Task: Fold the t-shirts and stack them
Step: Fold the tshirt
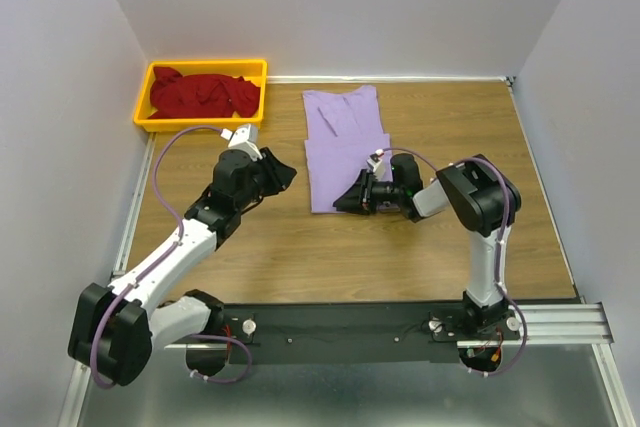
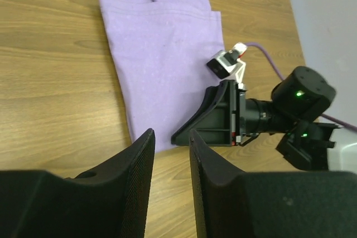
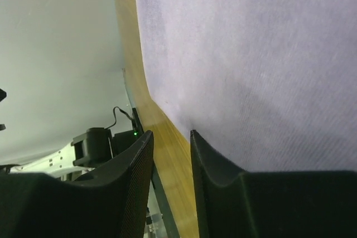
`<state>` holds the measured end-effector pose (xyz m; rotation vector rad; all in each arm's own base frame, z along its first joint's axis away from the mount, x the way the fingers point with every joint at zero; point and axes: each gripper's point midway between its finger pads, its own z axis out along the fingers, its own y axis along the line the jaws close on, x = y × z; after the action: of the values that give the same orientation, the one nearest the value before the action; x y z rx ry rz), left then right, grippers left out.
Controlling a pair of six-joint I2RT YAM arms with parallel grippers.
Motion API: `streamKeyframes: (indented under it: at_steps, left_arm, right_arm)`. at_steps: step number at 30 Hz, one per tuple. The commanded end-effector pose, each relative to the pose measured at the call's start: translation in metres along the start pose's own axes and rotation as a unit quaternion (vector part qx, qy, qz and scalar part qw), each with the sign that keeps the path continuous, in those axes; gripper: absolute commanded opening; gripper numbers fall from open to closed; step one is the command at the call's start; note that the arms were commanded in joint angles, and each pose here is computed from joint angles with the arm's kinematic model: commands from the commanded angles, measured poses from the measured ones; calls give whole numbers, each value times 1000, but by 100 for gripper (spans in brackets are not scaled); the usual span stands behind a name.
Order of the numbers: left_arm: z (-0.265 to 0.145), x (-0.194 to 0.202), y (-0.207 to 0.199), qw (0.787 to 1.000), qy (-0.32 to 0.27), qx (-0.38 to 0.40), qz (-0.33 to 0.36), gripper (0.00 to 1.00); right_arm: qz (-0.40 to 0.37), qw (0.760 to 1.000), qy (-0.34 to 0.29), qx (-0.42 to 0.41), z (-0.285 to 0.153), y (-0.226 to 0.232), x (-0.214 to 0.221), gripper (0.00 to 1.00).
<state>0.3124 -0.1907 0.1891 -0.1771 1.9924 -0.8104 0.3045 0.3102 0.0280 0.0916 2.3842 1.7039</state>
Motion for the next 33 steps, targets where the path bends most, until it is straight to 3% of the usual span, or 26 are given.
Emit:
streamKeyframes:
  at_steps: [1,3,5,6,8,11,15,26,33]
  left_arm:
    - [5,15,19,999,26,-28,26,38]
    - [8,19,16,999,39,-19,31,38]
    - [13,30,20,997,64,-25,33,39]
    - [18,33,21,996,74,-30,36,39]
    - [20,44,28,993,99,-50,42,40]
    - [28,56,33,987,128,-80,63,44]
    - [41,73,26,975,161,-109,103,52]
    - [60,96,26,959,203,-146,133,59]
    - [63,105,32,951,226,-160,140,59]
  right_arm:
    - [6,999,-16,48,-9,-10,3,40]
    - [-52,994,-50,79,-19,8,-19,41]
    - [-105,976,-52,181,-40,5,-31,44]
    - [-103,957,-77,262,-60,-13,-38,45]
    - [-145,931,-115,314,-86,-3,-54,48]
    - [-156,861,-170,453,-141,-23,-69,53]
    - [-148,809,-157,547,-176,-50,-58,56]
    - [-131,820,-102,548,-162,-72,-43,55]
    - [-115,843,-49,523,-149,-83,-20,52]
